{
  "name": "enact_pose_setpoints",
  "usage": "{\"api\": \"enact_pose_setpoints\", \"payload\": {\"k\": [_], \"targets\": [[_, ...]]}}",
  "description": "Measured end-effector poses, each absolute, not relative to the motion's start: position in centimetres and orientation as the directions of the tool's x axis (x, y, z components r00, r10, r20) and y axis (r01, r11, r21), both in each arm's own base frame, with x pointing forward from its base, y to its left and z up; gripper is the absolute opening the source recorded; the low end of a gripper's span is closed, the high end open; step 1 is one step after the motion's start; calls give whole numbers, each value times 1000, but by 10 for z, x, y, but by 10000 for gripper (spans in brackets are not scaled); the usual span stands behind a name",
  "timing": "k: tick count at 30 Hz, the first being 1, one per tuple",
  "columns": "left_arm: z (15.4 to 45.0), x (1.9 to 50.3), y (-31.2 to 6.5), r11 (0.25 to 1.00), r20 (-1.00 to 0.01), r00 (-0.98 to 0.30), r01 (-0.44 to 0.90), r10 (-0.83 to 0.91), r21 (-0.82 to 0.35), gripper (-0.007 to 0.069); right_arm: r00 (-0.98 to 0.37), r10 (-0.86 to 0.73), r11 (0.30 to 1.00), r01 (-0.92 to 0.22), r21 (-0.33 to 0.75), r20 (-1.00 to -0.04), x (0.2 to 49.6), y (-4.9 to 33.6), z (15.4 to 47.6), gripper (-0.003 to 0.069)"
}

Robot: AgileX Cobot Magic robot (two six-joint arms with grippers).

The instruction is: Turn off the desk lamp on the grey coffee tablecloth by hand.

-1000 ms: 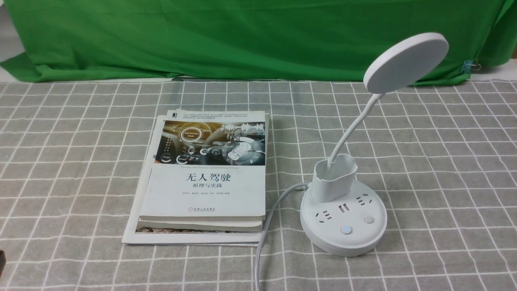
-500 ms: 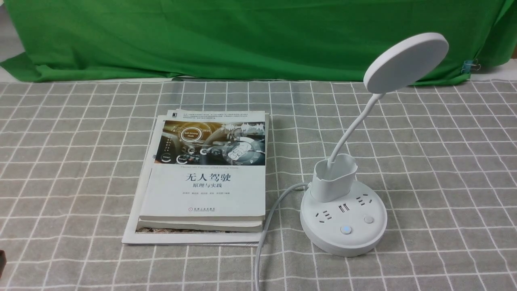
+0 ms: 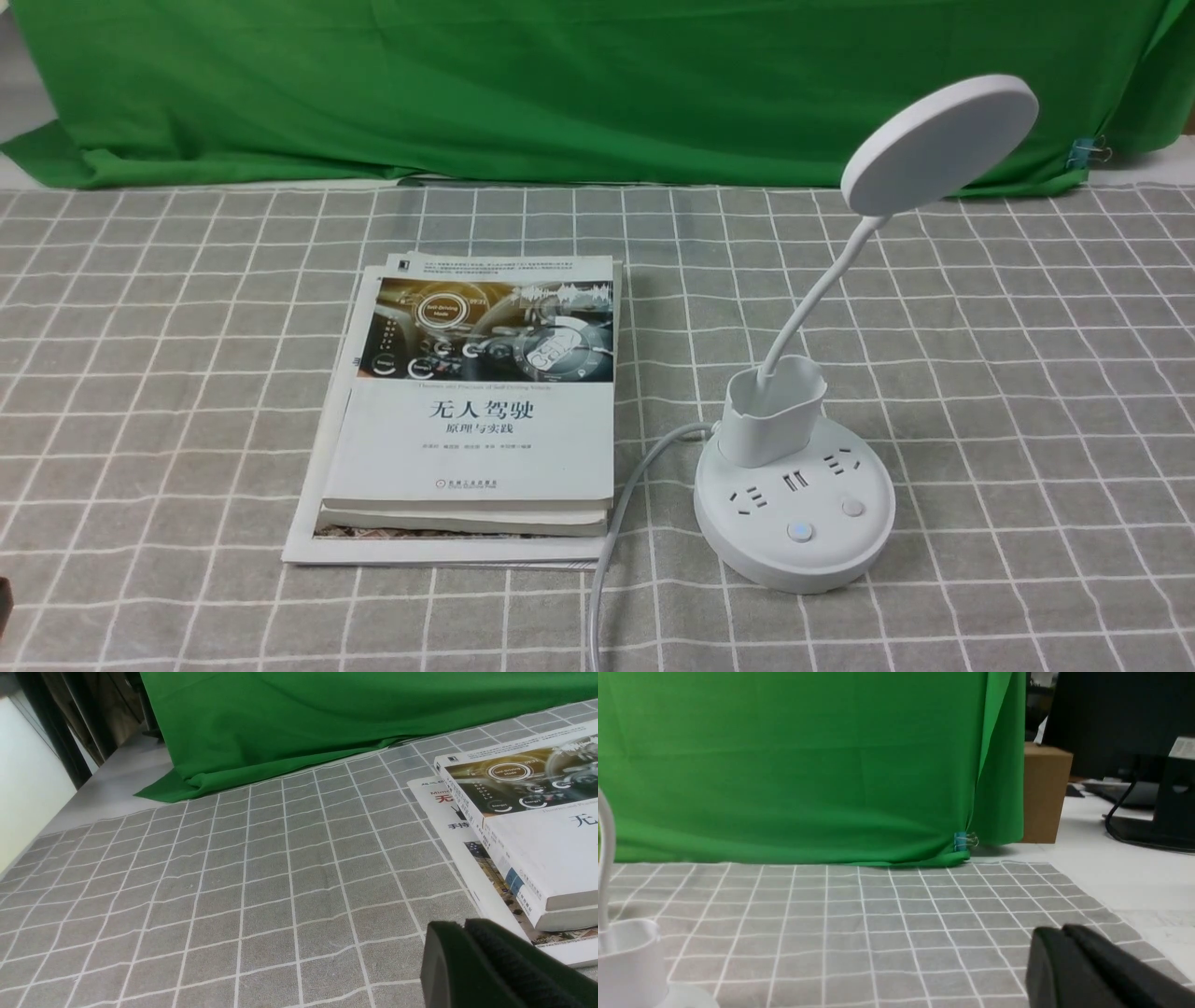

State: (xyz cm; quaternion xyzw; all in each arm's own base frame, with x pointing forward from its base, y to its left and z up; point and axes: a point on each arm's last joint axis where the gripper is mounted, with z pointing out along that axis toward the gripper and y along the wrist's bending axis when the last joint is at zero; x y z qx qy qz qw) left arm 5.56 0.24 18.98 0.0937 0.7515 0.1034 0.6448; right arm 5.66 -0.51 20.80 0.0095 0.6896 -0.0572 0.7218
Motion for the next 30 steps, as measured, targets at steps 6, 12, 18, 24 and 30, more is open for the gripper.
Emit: {"api": "enact_pose_setpoints", "payload": {"k": [6,12,18,24,30], "targets": [[190,56,2,961,-950,-151,8,274,276,19,38,-69,993,95,-65,-997,57,-5,208,38],[190,56,2,961,-950,-151,8,274,276,19,36,-69,993,94,-65,-997,57,-5,207,40],[190,56,2,961,-950,-151,8,274,276,19,-7,-66,994,86,-67,-998,57,-5,203,42],[190,56,2,961,-950,-151,8,274,276,19,-168,-52,997,53,-61,-984,56,-2,189,46],[190,56,2,961,-949,-151,8,275,277,19,-175,-51,997,51,-61,-983,56,-2,188,46]]}}
